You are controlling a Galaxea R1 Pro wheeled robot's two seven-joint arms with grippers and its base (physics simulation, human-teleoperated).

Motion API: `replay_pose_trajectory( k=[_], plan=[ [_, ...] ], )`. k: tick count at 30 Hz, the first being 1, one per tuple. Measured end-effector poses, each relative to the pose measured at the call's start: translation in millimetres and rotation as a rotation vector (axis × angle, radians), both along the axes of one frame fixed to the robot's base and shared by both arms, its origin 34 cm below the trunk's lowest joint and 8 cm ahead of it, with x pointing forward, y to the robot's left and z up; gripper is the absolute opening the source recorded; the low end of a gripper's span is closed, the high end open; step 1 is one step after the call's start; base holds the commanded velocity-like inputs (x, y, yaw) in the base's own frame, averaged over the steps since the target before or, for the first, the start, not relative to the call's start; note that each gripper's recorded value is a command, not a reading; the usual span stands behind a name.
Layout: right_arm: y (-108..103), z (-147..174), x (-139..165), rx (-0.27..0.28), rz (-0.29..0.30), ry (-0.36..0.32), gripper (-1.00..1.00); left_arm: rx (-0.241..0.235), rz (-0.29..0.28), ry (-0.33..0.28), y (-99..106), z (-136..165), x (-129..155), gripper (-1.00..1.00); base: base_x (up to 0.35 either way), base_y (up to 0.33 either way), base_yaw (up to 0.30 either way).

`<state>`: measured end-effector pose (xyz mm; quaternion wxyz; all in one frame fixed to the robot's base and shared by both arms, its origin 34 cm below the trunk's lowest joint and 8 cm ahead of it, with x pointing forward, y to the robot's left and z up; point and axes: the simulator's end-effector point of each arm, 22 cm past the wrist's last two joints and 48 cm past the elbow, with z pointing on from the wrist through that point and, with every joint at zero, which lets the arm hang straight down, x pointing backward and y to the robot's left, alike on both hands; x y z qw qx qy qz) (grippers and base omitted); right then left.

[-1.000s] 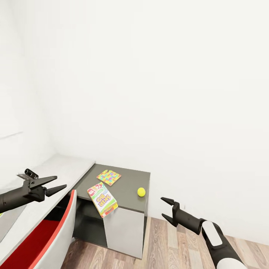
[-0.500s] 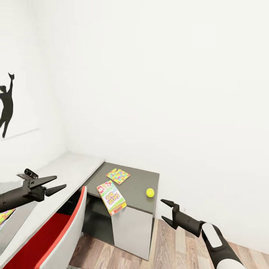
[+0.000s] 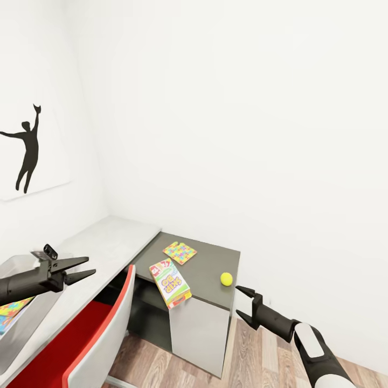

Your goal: Put all the toys in the child's room - the three board games (two on the bed and one on the table), the two jigsaw puzzles on the table, and the tennis ball on the table - inside the toy box on the table in the child's room.

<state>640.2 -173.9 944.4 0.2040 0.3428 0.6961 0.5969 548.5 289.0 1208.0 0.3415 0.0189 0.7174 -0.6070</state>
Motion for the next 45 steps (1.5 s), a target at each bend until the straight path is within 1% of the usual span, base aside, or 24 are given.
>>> replay_pose_trajectory(
  k=[9, 14, 17, 19, 22, 25, 26, 27, 31, 36, 40, 44, 45],
  plan=[
    [-1, -7, 3, 0.002, -0.003, 0.000, 1.00, 0.001, -0.002, -0.006, 0, -5, 2, 1.00, 0.000, 0.000, 0.002],
    [-1, -12, 6, -0.005, -0.008, -0.003, 1.00, 0.007, 0.001, -0.024, 3, -1, 6, 1.00, 0.000, 0.000, 0.000],
    [-4, -16, 9, -0.016, -0.022, -0.009, 1.00, 0.011, 0.003, -0.052, 4, 9, 11, 1.00, 0.000, 0.000, 0.000],
    [-5, -19, 11, -0.022, -0.029, -0.012, 1.00, 0.022, 0.007, -0.094, 8, 25, 18, 1.00, 0.000, 0.000, 0.000],
    [-5, -22, 12, -0.027, -0.033, -0.014, 1.00, 0.034, 0.011, -0.121, 11, 34, 22, 1.00, 0.000, 0.000, 0.000],
    [8, -25, 13, -0.019, -0.029, -0.016, 1.00, 0.051, 0.018, -0.145, 17, 43, 25, 1.00, 0.000, 0.000, 0.000],
    [17, -26, 13, -0.011, -0.022, -0.013, 1.00, 0.057, 0.021, -0.151, 19, 46, 26, 1.00, 0.000, 0.000, 0.000],
    [23, -28, 13, -0.007, -0.018, -0.011, 1.00, 0.061, 0.022, -0.154, 21, 46, 26, 1.00, 0.000, 0.000, 0.000],
    [60, -42, 7, -0.007, 0.013, 0.043, 1.00, 0.093, 0.037, -0.166, 32, 50, 27, 1.00, 0.000, 0.000, 0.000],
    [84, -53, 3, -0.009, 0.037, 0.084, 1.00, 0.099, 0.043, -0.171, 34, 46, 29, 1.00, 0.000, 0.000, 0.000],
    [89, -59, 4, -0.010, 0.042, 0.092, 1.00, 0.100, 0.052, -0.163, 31, 37, 34, 1.00, 0.000, 0.000, 0.000],
    [86, -64, 4, -0.015, 0.041, 0.096, 1.00, 0.112, 0.093, -0.118, 20, 9, 49, 1.00, 0.000, 0.000, 0.000],
    [86, -66, 5, -0.015, 0.041, 0.096, 1.00, 0.122, 0.110, -0.099, 17, -1, 55, 1.00, 0.000, 0.000, 0.000]
  ],
)
